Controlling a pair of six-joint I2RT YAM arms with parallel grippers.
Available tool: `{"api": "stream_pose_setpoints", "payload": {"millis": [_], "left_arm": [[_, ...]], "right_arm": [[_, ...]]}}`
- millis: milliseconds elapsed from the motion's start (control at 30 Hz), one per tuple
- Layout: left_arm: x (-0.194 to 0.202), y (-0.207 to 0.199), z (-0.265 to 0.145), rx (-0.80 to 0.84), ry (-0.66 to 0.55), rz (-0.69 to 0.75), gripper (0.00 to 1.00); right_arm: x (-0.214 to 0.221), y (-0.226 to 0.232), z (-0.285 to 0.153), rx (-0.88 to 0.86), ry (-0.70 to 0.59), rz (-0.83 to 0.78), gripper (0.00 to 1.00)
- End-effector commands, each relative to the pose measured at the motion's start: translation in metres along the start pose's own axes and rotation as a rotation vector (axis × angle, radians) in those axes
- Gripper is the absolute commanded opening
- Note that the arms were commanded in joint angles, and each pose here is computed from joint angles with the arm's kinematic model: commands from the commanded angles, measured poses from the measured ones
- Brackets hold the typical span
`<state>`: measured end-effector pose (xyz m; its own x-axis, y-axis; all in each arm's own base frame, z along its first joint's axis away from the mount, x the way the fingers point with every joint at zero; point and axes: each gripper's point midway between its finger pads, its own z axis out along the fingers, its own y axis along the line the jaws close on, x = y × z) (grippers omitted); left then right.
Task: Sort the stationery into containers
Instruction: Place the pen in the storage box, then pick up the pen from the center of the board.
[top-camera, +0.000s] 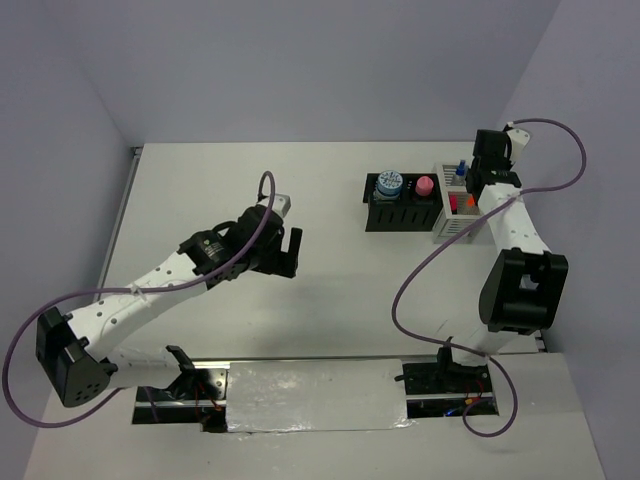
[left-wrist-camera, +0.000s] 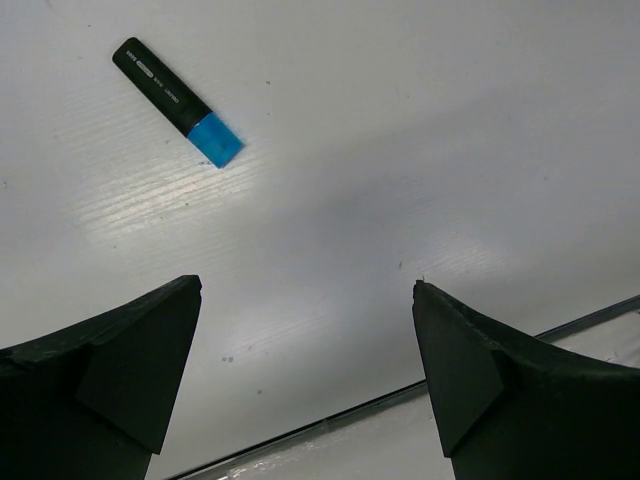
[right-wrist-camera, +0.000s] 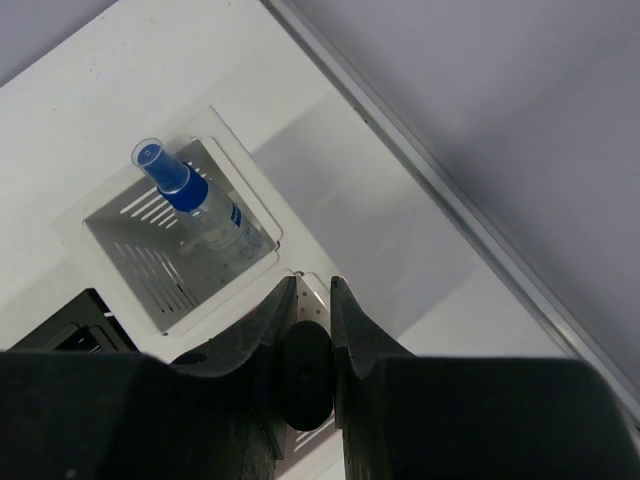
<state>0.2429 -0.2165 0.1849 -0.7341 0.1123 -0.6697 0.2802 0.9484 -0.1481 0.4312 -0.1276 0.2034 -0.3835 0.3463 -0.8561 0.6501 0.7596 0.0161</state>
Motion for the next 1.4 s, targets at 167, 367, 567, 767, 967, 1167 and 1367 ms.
{"api": "stream_pose_setpoints", "payload": {"millis": [167, 367, 567, 767, 967, 1167, 1367], "left_arm": [[0.012, 0.013, 0.001, 0.009, 0.009, -0.045, 0.99], [0.015, 0.023, 0.012, -0.001, 0.026, -0.060, 0.99], [0.011, 0.036, 0.026, -0.008, 0.039, -0.115, 0.99], [0.009, 0.043, 0.065, -0.111, 0.139, -0.180, 0.99], [0.017, 0.057, 0.107, -0.318, 0.276, -0.308, 0.99], [0.014, 0.080, 0.128, -0.513, 0.284, -0.357, 0.93], [0.052, 0.100, 0.145, -0.600, 0.363, -0.382, 0.84]], "right_arm": [[-0.008, 0.014, 0.009, -0.049, -0.020, 0.011, 0.18], [0.006, 0.022, 0.009, -0.096, 0.030, 0.014, 0.74], [-0.004, 0.023, -0.011, -0.144, 0.003, 0.042, 1.00], [0.014, 0.046, -0.073, -0.273, 0.064, 0.055, 1.00], [0.039, 0.081, -0.149, -0.483, 0.112, 0.107, 1.00], [0.048, 0.086, -0.191, -0.590, 0.147, 0.051, 1.00], [0.024, 0.073, -0.235, -0.691, 0.084, 0.052, 1.00]]}}
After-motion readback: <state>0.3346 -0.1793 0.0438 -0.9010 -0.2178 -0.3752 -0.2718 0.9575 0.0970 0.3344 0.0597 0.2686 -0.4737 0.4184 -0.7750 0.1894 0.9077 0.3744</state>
